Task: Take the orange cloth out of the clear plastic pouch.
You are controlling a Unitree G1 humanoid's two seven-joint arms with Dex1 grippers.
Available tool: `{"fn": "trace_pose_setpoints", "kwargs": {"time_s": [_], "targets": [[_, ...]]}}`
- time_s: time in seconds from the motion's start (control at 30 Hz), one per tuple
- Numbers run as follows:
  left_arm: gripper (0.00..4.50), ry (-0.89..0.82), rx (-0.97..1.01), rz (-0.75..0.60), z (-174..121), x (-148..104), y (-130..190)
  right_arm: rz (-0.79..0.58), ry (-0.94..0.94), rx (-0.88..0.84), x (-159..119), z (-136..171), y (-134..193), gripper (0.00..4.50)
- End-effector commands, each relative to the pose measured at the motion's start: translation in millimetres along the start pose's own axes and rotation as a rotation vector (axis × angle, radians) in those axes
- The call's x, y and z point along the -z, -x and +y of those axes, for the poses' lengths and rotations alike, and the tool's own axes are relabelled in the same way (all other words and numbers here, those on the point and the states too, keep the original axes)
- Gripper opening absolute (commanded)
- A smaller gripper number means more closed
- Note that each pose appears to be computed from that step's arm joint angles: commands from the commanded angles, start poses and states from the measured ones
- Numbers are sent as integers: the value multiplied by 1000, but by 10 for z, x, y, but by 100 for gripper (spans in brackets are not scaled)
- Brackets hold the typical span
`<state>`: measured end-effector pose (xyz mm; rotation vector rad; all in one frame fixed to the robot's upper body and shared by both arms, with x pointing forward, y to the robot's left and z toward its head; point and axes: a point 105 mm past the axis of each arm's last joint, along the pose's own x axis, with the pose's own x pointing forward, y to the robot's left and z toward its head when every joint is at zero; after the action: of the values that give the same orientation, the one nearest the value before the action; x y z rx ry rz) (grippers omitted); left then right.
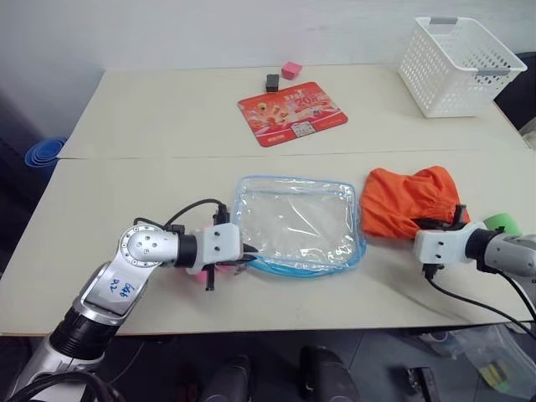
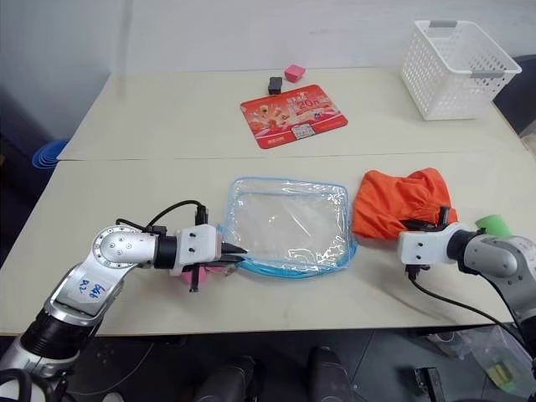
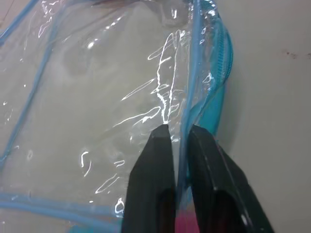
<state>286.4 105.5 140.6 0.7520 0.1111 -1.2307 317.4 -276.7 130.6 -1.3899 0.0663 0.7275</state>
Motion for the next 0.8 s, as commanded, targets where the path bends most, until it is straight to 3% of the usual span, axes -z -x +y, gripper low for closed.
{"fn": "trace_pose_setpoints", "kwargs": {"time_s": [0.03,0.23,0.33,0.43,0.57,0.67,0.8], "targets": [[162,14,-94,6,162,-27,89,-14,-13,-2,-15,-41,137,226],[355,132,-133,-100,206,-212,240,-74,-202,33,-82,-118,350,437],[447,272,-142,-210,227,-353,458,-116,-476,25,-57,-151,596,450],[447,365,-123,-270,224,-388,780,-135,-775,19,55,-202,890,450],[447,418,-194,-205,346,-189,1283,-85,-1090,91,399,-294,1257,450],[447,413,-216,-126,403,-28,1568,-68,-1180,50,489,-211,1439,450],[447,330,-253,-52,537,61,1704,-17,-1221,92,662,-166,1519,450]]}}
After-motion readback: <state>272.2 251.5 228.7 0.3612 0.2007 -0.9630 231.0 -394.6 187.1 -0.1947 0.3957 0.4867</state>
